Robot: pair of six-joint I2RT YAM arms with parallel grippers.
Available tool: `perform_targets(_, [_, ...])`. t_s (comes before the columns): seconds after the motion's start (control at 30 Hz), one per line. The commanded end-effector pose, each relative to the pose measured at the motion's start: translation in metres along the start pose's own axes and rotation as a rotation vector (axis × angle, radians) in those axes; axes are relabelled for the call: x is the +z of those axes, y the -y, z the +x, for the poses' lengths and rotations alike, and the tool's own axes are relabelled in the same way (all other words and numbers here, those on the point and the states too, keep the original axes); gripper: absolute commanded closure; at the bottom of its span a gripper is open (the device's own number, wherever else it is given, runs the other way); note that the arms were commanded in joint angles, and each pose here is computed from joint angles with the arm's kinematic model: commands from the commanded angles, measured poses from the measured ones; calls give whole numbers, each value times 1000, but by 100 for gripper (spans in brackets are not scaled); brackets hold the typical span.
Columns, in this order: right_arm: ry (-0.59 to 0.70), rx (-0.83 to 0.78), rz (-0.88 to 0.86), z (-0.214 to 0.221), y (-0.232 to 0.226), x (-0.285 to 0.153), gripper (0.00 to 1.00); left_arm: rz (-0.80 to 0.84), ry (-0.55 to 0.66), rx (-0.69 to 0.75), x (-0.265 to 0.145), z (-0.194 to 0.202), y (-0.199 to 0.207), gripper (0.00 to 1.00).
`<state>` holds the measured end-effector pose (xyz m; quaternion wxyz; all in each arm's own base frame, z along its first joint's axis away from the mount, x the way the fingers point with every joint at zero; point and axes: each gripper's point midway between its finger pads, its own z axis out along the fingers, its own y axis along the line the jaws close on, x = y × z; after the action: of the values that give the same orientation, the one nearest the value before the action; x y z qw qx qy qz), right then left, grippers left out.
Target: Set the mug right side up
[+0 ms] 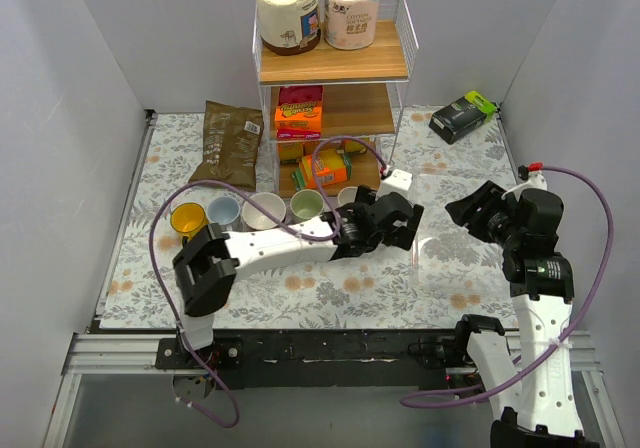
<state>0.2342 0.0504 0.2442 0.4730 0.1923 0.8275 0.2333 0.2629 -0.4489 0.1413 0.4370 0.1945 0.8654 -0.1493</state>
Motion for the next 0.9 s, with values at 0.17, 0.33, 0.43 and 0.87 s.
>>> perform_targets(0.17, [-22,-129,10,-18,-7,-5,40,193,219,-124,-133,-69,-31,2])
perform_targets(0.33, [5,-193,50,-39,-8,-7,40,152,309,-139,-192,-77,-80,2])
perform_targets(0.43, [8,-206,61,-50,-11,-6,39,55,338,-178,-224,-84,-117,2])
perform_targets(0.87, [51,-220,-5,-59,-27,-10,39,35,468,-336,-333,-91,-195,2])
